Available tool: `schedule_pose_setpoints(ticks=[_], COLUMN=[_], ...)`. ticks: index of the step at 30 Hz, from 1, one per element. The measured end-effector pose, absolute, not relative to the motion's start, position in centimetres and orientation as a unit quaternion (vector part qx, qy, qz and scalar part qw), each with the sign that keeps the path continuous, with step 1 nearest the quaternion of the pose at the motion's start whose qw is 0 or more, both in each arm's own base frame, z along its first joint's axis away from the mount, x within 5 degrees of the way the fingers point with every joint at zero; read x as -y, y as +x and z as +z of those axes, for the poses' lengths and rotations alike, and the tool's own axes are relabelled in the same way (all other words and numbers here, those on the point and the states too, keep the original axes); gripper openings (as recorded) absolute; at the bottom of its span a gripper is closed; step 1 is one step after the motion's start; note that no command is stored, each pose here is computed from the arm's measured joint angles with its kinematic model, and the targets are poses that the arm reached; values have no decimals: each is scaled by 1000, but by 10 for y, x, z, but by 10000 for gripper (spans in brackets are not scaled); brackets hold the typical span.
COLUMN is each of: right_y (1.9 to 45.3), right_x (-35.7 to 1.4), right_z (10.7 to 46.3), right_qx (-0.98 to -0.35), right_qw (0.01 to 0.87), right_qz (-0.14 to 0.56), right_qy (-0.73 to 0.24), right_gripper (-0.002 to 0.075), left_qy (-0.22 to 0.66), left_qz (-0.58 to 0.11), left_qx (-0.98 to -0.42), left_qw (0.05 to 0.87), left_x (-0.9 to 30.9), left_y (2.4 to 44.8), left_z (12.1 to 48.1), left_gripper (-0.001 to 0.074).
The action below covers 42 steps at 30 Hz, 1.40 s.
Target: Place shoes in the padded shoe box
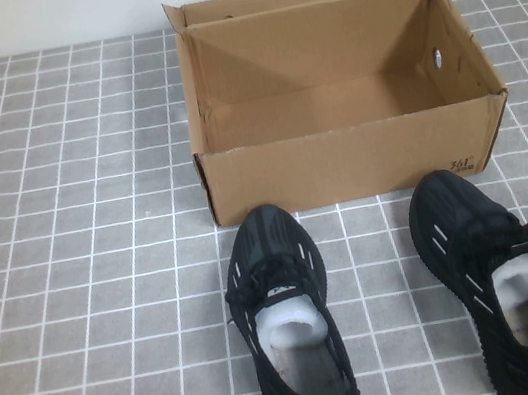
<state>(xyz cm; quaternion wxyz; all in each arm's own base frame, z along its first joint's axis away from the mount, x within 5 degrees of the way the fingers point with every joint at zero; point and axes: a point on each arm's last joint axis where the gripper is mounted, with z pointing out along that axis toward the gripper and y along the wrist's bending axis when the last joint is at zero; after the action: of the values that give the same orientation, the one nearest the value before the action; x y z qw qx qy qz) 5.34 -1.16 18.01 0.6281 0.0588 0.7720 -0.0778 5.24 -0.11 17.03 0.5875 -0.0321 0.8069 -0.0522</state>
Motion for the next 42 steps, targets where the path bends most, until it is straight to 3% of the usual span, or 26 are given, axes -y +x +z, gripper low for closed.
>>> schedule_pose_setpoints(ticks=[7, 12, 13, 15, 16, 18, 25, 28, 29, 33, 34, 35, 42], right_y=[54, 48, 42, 41, 47, 46, 30, 26, 11, 9, 15, 13, 29], right_x=[8, 6, 4, 4, 5, 5, 6, 6, 0, 0, 1, 1, 7], right_z=[218, 235, 244, 246, 238, 240, 261, 270, 307, 342, 323, 331, 361], right_qx=[-625, -544, -490, -482, -530, -517, -383, -358, -329, -428, -413, -429, -616], right_qw=[775, 834, 867, 872, 844, 853, 920, 928, 942, 898, 905, 897, 776], right_qz=[-83, -84, -85, -83, -83, -72, 16, 41, 34, 53, 51, 52, 15], right_qy=[35, 22, 16, 17, 21, 27, 78, 91, 59, 92, 86, 92, 136], right_gripper=[-8, -8, -6, -6, -8, -8, -8, -8, -6, -6, -8, -8, -8], left_qy=[-32, -32, -32, -32, -32, -32, -32, -32, -32, -32, -32, -32, -32], left_qz=[-52, -52, -52, -52, -52, -52, -52, -52, -52, -52, -52, -52, -52], left_qx=[-807, -807, -807, -807, -807, -807, -807, -807, -807, -807, -807, -807, -807], left_qw=[587, 587, 587, 587, 587, 587, 587, 587, 587, 587, 587, 587, 587], left_x=[1, 1, 1, 1, 1, 1, 1, 1, 1, 1, 1, 1, 1], left_y=[52, 52, 52, 52, 52, 52, 52, 52, 52, 52, 52, 52, 52], left_z=[170, 170, 170, 170, 170, 170, 170, 170, 170, 170, 170, 170, 170], left_gripper=[2, 2, 2, 2, 2, 2, 2, 2, 2, 2, 2, 2, 2])
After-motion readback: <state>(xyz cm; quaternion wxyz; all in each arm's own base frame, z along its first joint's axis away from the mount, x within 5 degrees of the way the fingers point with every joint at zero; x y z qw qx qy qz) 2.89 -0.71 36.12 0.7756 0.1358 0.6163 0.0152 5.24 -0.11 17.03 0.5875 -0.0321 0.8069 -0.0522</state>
